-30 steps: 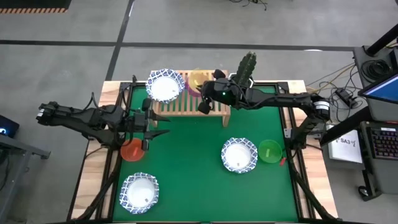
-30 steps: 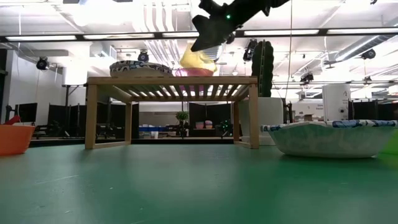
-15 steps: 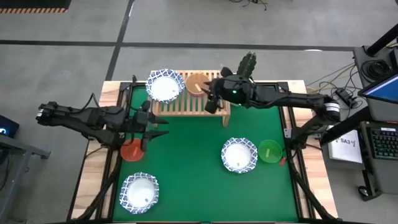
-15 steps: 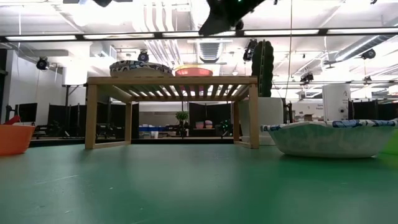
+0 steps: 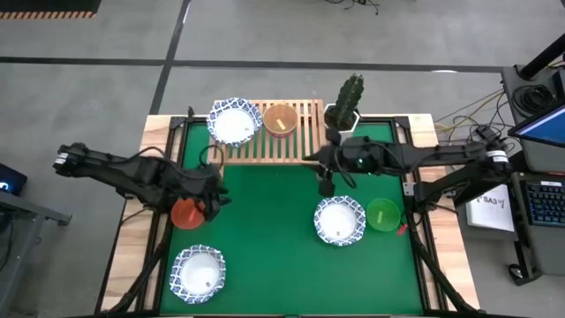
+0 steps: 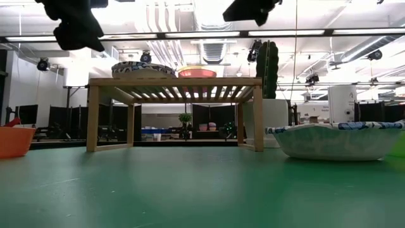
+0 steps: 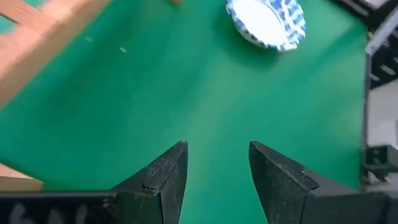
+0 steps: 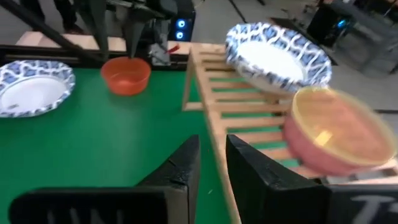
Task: Place and stack bowls onto a shelf
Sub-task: Stack the orange bowl on top of the yellow bowl on the shelf
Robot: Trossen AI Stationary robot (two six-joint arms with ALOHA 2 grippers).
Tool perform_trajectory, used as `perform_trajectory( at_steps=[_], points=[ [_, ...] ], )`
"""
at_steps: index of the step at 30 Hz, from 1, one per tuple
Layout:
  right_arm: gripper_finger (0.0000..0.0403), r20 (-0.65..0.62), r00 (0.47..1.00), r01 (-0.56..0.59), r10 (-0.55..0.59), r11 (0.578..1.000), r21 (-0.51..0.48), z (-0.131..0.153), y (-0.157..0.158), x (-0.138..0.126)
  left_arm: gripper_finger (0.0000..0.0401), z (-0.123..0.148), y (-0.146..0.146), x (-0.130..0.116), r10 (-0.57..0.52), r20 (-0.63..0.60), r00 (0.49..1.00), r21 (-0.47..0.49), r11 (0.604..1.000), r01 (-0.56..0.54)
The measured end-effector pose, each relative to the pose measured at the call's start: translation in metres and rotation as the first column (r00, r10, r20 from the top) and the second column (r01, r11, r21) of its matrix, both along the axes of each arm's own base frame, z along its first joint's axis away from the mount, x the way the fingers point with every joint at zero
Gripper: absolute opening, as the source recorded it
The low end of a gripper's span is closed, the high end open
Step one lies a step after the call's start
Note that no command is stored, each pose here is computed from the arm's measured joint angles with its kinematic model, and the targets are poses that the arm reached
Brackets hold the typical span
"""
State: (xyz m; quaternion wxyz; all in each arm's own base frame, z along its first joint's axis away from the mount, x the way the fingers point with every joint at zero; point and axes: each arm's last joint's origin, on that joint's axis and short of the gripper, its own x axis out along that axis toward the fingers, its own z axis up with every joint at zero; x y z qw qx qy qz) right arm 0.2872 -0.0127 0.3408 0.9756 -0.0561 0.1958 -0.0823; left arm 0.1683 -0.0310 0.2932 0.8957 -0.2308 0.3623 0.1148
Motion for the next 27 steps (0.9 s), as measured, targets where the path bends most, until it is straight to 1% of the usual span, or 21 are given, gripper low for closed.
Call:
perform_trajectory(
  at_steps=[4, 10, 16, 20, 23, 27],
  points=[
    [0.0060, -0.028, 1.000, -0.011, 0.012, 0.999, 0.038, -0.016, 0.008, -0.009, 0.0155, -0.005, -0.002, 0.005, -0.040, -0.036, 0.999, -0.012, 0.999, 0.040],
    [0.0058, -0.070, 0.997, -0.015, 0.021, 0.996, 0.084, -0.042, 0.016, -0.019, 0.0155, -0.011, -0.004, 0.010, -0.043, -0.083, 0.996, -0.005, 0.999, 0.042],
    [0.0058, -0.128, 0.991, -0.022, 0.037, 0.993, 0.118, -0.065, 0.024, -0.026, 0.0155, -0.016, -0.005, 0.014, -0.064, -0.120, 0.991, 0.022, 0.997, 0.067],
    [0.0059, -0.157, 0.987, -0.006, 0.029, 0.989, 0.147, -0.080, 0.025, -0.028, 0.0155, -0.028, -0.006, 0.019, -0.053, -0.158, 0.986, 0.036, 0.998, 0.059],
    [0.0059, -0.173, 0.985, 0.005, 0.023, 0.987, 0.158, -0.085, 0.025, -0.029, 0.0155, -0.031, -0.008, 0.022, -0.071, -0.172, 0.983, 0.020, 0.997, 0.075],
    [0.0059, -0.161, 0.987, -0.005, 0.028, 0.989, 0.145, -0.083, 0.025, -0.029, 0.0155, -0.034, -0.010, 0.022, -0.088, -0.208, 0.974, -0.007, 0.996, 0.089]
  ],
)
